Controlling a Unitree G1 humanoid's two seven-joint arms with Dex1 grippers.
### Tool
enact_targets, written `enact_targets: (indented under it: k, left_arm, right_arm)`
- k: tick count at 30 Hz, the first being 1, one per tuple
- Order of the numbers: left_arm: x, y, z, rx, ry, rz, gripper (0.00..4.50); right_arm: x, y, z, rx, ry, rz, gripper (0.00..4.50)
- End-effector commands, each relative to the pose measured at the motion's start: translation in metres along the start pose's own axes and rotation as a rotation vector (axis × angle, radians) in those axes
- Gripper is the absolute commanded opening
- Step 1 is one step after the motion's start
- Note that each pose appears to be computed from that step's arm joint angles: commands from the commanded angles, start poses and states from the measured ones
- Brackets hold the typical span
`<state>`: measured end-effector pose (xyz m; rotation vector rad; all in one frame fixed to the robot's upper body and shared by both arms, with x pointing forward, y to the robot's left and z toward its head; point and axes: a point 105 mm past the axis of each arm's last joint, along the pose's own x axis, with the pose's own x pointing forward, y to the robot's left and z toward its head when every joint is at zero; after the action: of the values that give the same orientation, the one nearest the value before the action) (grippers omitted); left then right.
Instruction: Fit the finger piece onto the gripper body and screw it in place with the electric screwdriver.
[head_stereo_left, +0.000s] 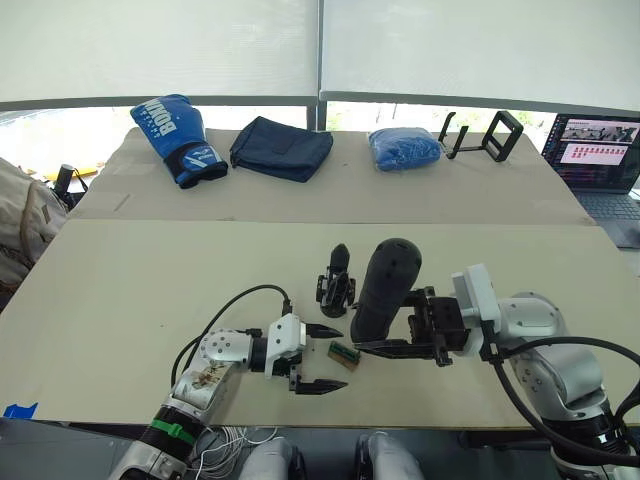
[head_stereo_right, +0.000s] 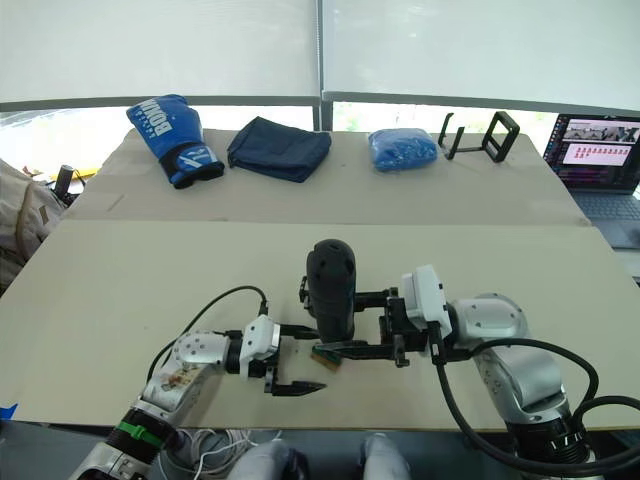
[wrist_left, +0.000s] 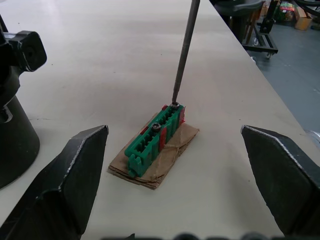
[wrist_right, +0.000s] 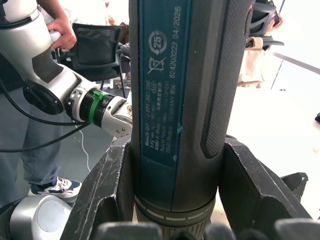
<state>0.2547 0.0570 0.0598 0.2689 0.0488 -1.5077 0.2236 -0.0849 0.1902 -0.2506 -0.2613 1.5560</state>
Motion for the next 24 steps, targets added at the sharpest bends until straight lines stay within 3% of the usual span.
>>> enact_targets:
  k: [1,24]
  left_arm:
    - [0.0033,-0.0091,-0.0079,-0.033,0.013,-0.026,4.50]
    - [0.0038,-0.0089,-0.0079,-0.035,0.015,-0.028,4.50]
  right_arm:
    - [0.0029,0.0055,0.0114,-0.039,-0.029,0.028,1.93]
    - [0.0029,0.0043,0.0080,-0.045,-0.015,0.030,1.93]
